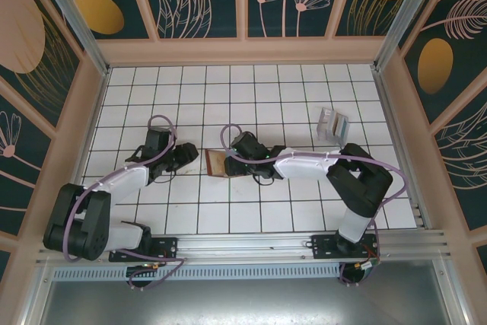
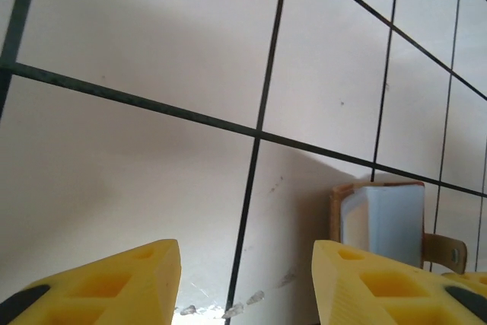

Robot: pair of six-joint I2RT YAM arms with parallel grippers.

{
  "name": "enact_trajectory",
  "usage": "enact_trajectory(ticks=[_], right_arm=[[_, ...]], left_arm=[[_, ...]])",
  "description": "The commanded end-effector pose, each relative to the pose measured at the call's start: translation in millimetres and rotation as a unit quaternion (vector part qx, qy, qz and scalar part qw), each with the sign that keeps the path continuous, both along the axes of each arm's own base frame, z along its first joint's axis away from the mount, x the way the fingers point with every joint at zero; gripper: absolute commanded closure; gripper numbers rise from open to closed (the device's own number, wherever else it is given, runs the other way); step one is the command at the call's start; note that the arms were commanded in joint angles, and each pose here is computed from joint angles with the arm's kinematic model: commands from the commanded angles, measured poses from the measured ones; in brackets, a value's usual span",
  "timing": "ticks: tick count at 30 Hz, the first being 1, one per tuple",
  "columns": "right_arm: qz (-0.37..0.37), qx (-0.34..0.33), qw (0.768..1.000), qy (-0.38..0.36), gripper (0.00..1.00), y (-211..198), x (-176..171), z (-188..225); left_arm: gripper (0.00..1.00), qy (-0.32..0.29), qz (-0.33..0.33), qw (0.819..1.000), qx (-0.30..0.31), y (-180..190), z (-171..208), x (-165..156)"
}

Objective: Put the credit cards into the card holder
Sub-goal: Insert the credit card into the card slot.

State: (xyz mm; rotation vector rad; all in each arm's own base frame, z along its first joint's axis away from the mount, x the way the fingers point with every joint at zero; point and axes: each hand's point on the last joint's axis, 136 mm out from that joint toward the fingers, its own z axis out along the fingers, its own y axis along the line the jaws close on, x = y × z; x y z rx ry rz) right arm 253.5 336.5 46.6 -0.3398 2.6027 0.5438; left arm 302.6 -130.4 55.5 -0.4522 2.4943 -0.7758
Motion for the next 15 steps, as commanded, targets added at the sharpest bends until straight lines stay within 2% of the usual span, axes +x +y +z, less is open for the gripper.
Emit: enact_trajectory(ticks=[1,5,15], right_arm=[[-0.012,0.002,1.0,0.012,0.31,-5,-3,-9],[-0.009,0.015,0.999,0.028,0.31,1,-6,-14],[-0.021,0.017,0.999,0.03,0.37,-1,-6,-15]], left_arm=[[0.51,-0.016,-0.035,0.999,-0.002,-15,6,1],[0.55,0.001,-0.066,0.998,0.008,-35,-7,-2],[0.71,0.008,-0.066,0.997,0.03,-30,-18,-5]])
